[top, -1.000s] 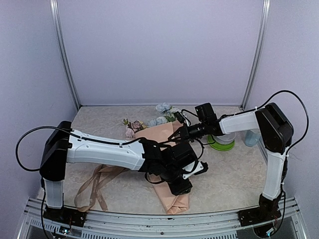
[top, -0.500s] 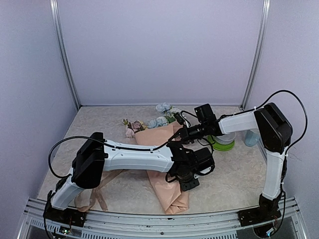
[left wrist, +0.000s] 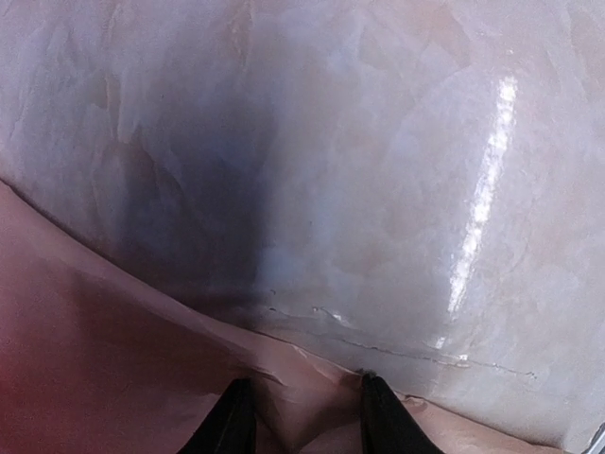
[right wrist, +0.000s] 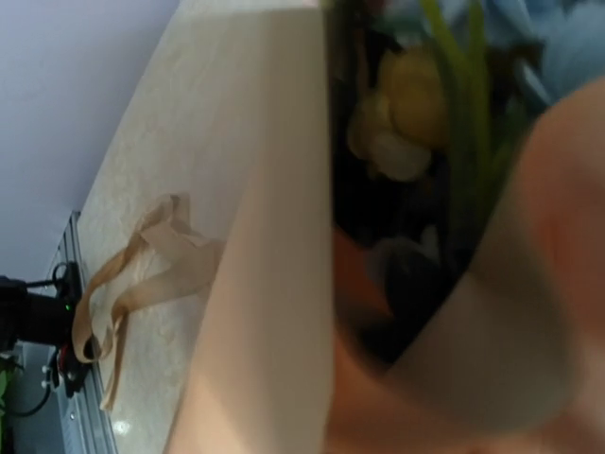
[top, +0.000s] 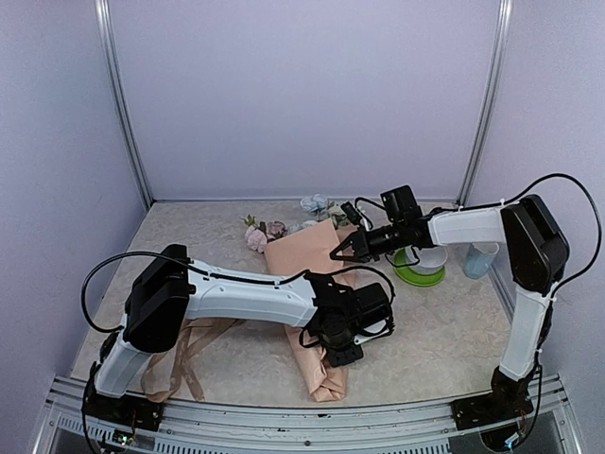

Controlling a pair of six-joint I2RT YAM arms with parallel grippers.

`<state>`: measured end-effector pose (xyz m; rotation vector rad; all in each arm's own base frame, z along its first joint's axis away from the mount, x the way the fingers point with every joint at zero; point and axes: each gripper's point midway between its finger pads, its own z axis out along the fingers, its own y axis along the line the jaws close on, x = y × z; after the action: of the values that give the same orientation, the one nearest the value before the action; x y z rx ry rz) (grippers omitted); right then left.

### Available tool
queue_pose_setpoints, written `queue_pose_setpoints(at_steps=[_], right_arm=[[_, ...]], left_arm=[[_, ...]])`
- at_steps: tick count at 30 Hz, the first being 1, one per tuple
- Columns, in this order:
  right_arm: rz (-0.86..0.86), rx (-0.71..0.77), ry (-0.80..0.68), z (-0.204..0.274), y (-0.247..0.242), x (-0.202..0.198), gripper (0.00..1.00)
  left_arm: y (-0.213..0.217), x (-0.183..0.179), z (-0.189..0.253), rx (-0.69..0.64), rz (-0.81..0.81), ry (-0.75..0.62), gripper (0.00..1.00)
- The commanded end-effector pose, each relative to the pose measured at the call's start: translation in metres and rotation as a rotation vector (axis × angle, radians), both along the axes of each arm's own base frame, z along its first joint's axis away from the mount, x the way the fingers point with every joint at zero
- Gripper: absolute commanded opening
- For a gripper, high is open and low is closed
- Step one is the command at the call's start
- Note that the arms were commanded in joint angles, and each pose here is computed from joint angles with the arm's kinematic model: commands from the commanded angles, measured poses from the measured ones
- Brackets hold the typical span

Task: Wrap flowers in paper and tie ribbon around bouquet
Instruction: Fold the 2/3-folded wrapping paper at the center of the board, then press the fold line on the folded bouquet.

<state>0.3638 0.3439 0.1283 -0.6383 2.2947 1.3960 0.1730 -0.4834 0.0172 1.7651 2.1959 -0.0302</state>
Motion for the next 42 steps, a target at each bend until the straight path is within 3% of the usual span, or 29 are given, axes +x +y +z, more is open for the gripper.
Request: queue_pose_setpoints(at_steps=[1,11,16,18,21,24,27,29,31,42], right_arm=[[-0.060,-0.004,-0.113,0.036,-0.017,0.014,0.00],[-0.148,-0.119,0.051,-0.060,-0.052,0.007,0.00],[-0.177,-0.150,0.076,-0.080,-0.057,0.007,0.00],[-0.182,-0.175,0.089,-0.089,-0.060,0.007,0.00],[-0.181,-0.185,0.100,-0.096,-0.060,0.007,0.00],[-0.181,-0.185,0.102,-0.096,-0.059,0.007,0.00],[-0.185,-0.186,0.095,-0.093,-0.060,0.010,0.00],[-0.185,-0.183,0.092,-0.091,-0.059,0.011,0.00],[-0.183,-0.179,0.092,-0.089,-0.059,0.011,0.00],[-0.182,-0.180,0.081,-0.084,-0.054,0.009,0.00]], left_arm=[[0.029,-0.023,-0.030,0.100,-0.024,0.143,0.38],[0.018,-0.027,-0.011,0.007,-0.026,0.195,0.38],[-0.029,-0.036,0.076,-0.261,-0.088,0.187,0.49],[-0.043,-0.053,0.118,-0.402,-0.156,0.249,0.51],[-0.049,-0.068,0.171,-0.558,-0.227,0.322,0.53],[-0.040,-0.059,0.188,-0.617,-0.198,0.317,0.53],[-0.015,-0.009,0.159,-0.545,-0.003,0.217,0.44],[0.012,0.028,0.125,-0.427,0.154,0.119,0.36],[0.033,0.044,0.090,-0.291,0.209,0.051,0.33],[0.036,0.004,0.005,-0.109,0.061,0.079,0.37]])
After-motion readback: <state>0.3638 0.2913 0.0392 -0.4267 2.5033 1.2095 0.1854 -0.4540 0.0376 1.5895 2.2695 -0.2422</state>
